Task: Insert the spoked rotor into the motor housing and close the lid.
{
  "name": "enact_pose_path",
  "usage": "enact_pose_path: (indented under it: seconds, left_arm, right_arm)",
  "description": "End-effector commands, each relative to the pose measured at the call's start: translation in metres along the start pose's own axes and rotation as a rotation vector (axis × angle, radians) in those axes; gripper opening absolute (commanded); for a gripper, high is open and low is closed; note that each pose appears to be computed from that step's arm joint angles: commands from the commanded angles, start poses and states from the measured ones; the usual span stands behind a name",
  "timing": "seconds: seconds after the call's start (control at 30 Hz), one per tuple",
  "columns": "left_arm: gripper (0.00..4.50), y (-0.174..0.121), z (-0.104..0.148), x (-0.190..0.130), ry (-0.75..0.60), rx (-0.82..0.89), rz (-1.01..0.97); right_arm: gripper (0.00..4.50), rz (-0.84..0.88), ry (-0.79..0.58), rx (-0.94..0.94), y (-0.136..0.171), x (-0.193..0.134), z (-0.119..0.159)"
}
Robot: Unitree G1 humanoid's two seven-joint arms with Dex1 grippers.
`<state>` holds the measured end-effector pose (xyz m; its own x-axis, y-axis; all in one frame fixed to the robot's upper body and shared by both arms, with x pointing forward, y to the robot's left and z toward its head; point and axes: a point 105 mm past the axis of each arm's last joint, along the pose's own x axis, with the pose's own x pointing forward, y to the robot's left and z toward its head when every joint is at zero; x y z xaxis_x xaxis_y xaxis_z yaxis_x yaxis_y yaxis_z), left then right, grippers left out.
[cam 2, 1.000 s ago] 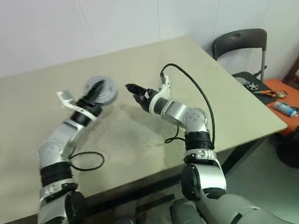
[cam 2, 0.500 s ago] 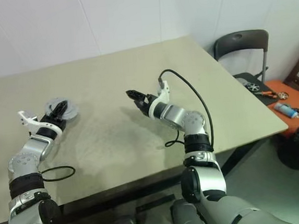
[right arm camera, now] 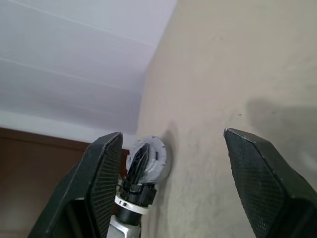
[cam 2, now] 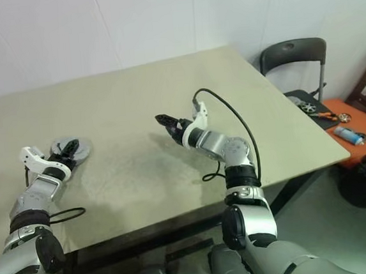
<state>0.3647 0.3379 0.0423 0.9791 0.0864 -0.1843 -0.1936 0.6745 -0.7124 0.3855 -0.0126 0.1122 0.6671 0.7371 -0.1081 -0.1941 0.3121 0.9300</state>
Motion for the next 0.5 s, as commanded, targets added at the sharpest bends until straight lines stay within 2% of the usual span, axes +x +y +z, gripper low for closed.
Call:
enact_pose_path:
  seconds: [0.03,0.07,0.17,0.4,0.5]
  left_arm:
    - [4.27,0.012,0.017,-0.006,-0.048,0.019,0.026]
    - [4.48,0.019,0.015,-0.008,-0.034,0.027,0.059]
    - [4.48,0.034,0.02,-0.016,-0.027,0.044,0.1]
    - [4.48,0.042,0.073,-0.05,-0.049,0.057,-0.001]
    - [4.48,0.054,0.106,-0.075,-0.068,0.115,0.01]
  right_arm:
    - [3.43,0.032,-0.007,-0.018,0.01,0.003,0.001]
    - [3.43,0.031,-0.006,-0.02,0.01,0.002,0.002]
    - [3.43,0.027,-0.003,-0.026,0.01,0.003,0.001]
    - [3.43,0.027,0.008,-0.031,0.009,0.006,-0.003]
    - [3.43,0.025,0.009,-0.032,0.008,0.008,-0.004]
